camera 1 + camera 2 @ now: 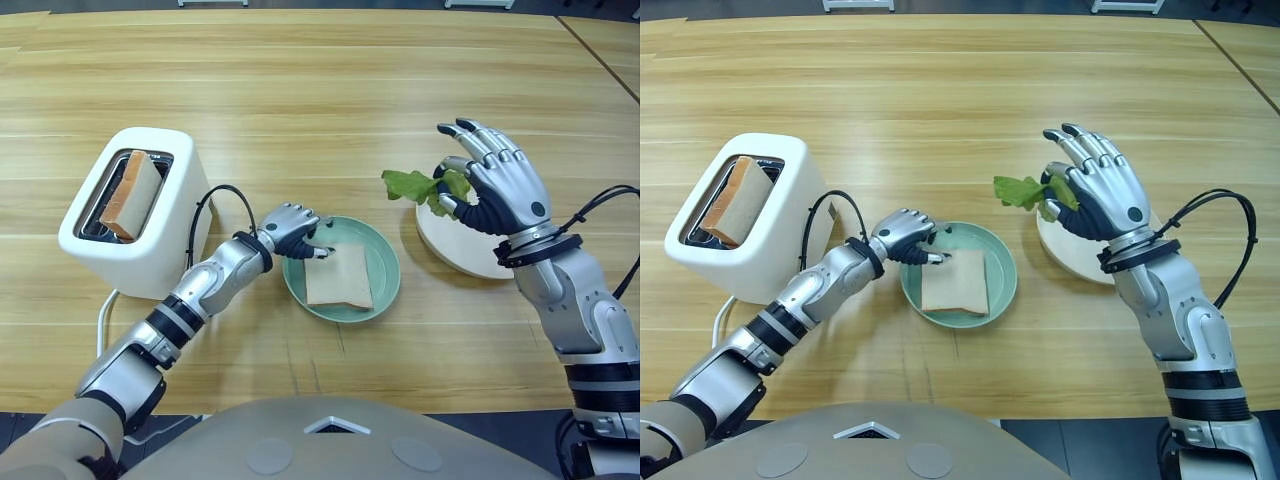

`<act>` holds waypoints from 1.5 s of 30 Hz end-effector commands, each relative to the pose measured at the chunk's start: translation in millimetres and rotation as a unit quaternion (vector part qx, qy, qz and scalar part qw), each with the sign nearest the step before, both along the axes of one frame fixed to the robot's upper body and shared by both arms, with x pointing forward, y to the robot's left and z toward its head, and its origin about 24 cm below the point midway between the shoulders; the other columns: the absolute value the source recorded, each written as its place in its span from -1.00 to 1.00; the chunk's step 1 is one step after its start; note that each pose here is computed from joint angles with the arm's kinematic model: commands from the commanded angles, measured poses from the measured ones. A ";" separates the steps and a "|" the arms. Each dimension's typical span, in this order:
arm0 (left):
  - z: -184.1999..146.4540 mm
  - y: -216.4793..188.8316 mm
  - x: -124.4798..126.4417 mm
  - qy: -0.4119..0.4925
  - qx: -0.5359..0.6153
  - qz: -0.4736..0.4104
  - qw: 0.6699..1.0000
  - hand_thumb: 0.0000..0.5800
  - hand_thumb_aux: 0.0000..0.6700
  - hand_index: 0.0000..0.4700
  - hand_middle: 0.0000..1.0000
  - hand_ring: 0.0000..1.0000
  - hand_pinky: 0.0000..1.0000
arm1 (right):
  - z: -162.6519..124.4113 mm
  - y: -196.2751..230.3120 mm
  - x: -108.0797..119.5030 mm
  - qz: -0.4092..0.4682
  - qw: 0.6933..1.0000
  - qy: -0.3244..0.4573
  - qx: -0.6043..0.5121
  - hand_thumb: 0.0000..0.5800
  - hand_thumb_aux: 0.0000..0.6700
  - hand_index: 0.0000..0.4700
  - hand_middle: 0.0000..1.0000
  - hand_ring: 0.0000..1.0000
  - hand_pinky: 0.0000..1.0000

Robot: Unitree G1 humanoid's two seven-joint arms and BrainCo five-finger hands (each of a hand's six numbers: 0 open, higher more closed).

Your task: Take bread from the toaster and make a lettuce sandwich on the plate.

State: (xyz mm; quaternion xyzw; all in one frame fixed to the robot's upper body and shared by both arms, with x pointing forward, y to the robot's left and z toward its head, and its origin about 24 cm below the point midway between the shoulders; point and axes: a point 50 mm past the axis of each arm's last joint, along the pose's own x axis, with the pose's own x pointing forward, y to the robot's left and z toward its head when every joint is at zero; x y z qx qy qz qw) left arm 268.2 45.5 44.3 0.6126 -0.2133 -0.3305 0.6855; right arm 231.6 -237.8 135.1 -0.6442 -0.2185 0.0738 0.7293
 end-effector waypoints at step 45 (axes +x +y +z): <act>122.8 192.3 -72.1 0.031 0.106 0.426 0.898 0.73 0.27 0.27 -1.00 -1.00 -1.00 | -52.9 53.3 -27.6 0.056 0.995 0.075 -0.028 -1.00 -1.00 -1.00 -1.00 -1.00 -1.00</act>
